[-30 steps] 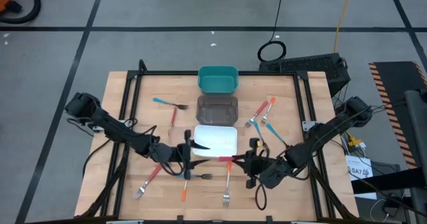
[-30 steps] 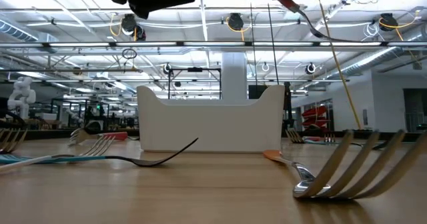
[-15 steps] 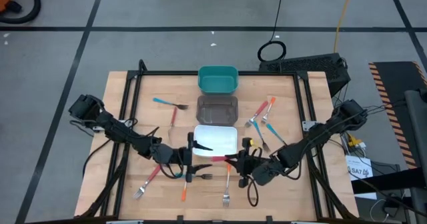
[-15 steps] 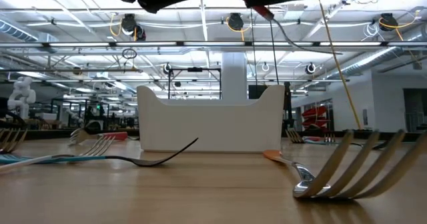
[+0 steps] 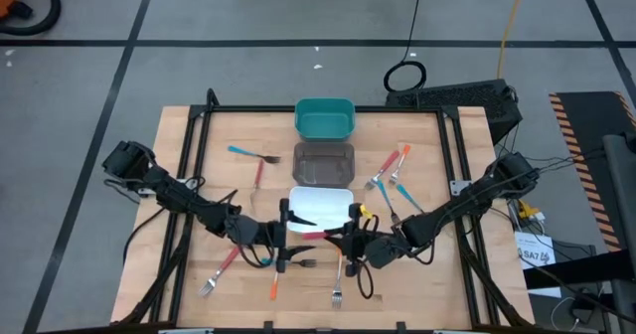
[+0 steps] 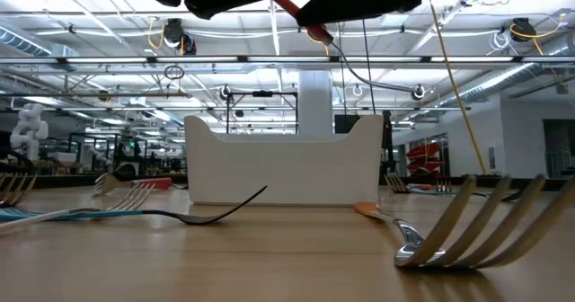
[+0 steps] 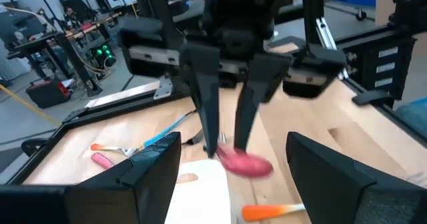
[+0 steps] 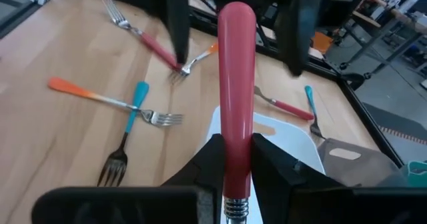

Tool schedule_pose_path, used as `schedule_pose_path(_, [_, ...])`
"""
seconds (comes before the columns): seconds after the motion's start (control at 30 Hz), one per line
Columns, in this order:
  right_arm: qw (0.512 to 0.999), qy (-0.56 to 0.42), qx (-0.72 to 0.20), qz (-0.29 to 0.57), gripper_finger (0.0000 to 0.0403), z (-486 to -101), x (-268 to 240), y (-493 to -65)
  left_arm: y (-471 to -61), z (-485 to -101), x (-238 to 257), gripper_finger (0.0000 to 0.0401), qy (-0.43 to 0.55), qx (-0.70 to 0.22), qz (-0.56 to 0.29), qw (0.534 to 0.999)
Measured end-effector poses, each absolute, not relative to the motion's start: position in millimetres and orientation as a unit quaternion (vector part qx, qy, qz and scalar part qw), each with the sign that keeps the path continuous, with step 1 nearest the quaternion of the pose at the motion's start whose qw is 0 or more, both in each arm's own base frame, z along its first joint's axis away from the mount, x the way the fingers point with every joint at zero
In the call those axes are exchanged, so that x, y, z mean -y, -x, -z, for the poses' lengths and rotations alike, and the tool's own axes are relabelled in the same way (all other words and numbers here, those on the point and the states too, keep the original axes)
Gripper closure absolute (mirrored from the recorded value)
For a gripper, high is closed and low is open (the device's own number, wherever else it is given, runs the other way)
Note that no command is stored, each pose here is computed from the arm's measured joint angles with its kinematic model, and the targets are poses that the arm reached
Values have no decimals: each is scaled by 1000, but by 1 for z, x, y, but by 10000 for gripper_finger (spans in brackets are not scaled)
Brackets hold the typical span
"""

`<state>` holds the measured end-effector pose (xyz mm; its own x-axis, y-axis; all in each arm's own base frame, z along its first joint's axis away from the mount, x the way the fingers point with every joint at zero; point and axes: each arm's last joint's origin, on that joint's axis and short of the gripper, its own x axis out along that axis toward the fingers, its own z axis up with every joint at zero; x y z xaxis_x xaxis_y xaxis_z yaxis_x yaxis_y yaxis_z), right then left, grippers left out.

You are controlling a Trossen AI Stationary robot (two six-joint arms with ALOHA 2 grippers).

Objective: Sort silverware by color (type)
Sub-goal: Put the bottom right pink fork into the black bin

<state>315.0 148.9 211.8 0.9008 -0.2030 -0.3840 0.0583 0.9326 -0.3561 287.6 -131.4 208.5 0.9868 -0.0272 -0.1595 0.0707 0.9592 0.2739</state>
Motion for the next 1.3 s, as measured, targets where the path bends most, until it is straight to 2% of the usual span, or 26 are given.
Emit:
schedule_pose_path(0.3, [960,173,-215,54,349,-212,-148,-316,-287,-207,131,142,-144,-85,26,986])
schedule_pose_path(0.7, [960,174,-214,55,349,-212,-147,-316,-287,-207,131,263,-147,-85,32,985])
schedule_pose_path(0.9, [960,172,-214,55,349,-212,-148,-316,-287,-207,132,308,-154,-83,37,984])
schedule_pose_path(1.17, [961,169,-214,48,346,-212,-148,-316,-288,-207,131,320,-155,-84,36,984])
schedule_pose_path(1.3, [960,172,-214,47,331,-212,-148,-316,-288,-207,131,321,-153,-83,37,984])
